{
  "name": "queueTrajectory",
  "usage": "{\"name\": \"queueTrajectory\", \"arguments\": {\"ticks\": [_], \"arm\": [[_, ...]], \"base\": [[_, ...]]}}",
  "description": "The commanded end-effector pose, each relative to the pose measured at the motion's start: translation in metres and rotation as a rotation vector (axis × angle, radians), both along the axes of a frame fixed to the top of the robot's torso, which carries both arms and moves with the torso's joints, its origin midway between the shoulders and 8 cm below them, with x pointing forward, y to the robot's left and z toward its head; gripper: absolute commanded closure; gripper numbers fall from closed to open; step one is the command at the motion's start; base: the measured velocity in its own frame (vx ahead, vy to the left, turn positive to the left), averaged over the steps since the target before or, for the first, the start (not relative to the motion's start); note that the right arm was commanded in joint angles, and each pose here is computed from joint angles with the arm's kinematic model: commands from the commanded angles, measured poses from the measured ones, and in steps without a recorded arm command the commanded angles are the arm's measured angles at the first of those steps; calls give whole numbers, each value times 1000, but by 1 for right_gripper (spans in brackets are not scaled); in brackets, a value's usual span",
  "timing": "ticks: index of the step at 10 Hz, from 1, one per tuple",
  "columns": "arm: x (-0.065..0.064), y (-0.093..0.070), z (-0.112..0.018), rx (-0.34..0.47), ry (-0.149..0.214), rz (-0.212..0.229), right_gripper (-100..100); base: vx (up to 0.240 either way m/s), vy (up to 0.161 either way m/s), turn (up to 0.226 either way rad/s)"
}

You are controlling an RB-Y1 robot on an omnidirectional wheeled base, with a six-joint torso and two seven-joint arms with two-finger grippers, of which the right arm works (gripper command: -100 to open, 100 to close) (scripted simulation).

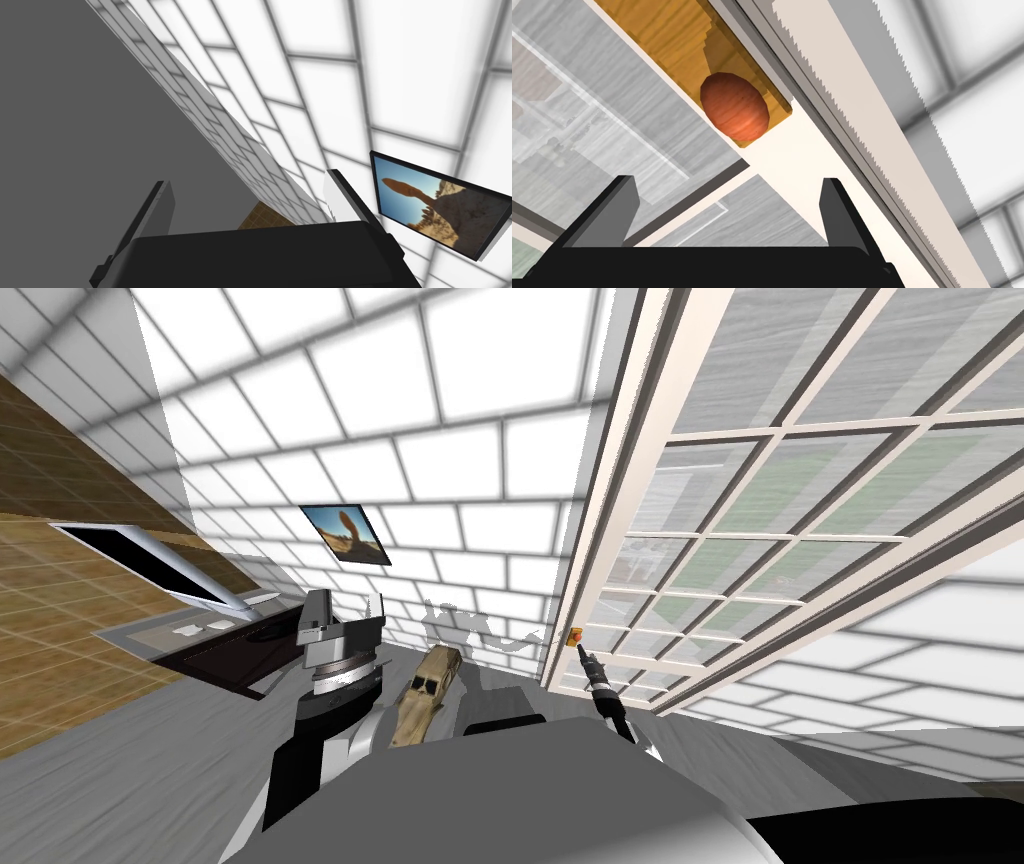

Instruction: Pull the door open

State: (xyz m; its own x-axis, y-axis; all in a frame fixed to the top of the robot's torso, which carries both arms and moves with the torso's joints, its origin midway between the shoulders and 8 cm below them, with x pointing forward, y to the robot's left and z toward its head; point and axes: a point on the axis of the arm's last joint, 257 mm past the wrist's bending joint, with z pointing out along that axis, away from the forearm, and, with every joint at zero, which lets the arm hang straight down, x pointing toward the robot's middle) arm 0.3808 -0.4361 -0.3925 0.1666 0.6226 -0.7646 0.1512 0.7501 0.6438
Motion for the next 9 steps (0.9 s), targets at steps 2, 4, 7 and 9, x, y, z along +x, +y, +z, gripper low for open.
{"name": "queueTrajectory", "arguments": {"ticks": [2, 4, 7, 9], "arm": [[0, 0, -1, -60, 16, 4, -100], [0, 1, -2, -134, 36, 11, -100], [0, 1, -2, -194, 51, 14, -100], [1, 1, -3, -268, 70, 22, -100]], "base": [[-17, 20, -29], [-18, 28, -55], [-15, 23, -23], [-18, 24, -46]]}}
